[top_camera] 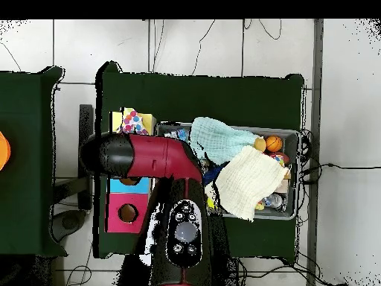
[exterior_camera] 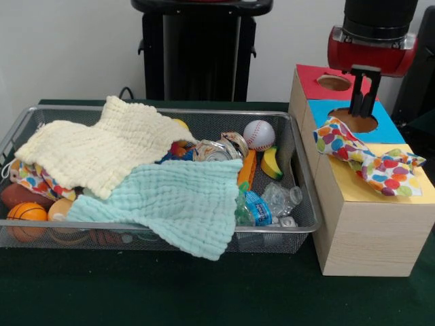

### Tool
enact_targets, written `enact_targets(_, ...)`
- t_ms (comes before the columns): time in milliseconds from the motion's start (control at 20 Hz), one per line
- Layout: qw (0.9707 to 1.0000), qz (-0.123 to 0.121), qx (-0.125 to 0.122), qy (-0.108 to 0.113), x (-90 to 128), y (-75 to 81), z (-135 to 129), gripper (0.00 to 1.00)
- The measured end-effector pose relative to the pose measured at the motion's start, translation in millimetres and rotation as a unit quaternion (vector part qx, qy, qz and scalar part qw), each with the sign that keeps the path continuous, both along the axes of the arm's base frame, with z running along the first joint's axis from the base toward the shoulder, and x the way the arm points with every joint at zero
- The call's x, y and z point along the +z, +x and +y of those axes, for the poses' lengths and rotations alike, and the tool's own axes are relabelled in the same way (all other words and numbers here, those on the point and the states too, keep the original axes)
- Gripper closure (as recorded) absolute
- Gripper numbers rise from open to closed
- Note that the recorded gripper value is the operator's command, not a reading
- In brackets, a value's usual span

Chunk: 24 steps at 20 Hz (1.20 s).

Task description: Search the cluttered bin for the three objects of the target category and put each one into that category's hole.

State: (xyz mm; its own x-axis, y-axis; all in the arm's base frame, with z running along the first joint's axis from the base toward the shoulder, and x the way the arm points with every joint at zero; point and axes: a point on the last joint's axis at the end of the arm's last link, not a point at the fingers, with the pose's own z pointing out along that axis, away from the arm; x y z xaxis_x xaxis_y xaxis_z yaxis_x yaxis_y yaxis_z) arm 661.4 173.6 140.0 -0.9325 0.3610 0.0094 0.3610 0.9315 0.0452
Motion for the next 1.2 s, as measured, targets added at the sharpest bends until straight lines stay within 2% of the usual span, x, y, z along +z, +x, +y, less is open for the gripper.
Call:
enact_targets(250, 0.9997, -0.022, -0.008, 0.0, -3.0, 7.7, -8.4, 1.0)
enact_targets(500, 0.9994, -0.033, -0.009, -0.001, -6.1, 10.6, -9.3, 1.0)
enact_targets(1200, 0.9994, -0.033, -0.008, 0.0, -20.3, 9.6, -7.1, 1.0)
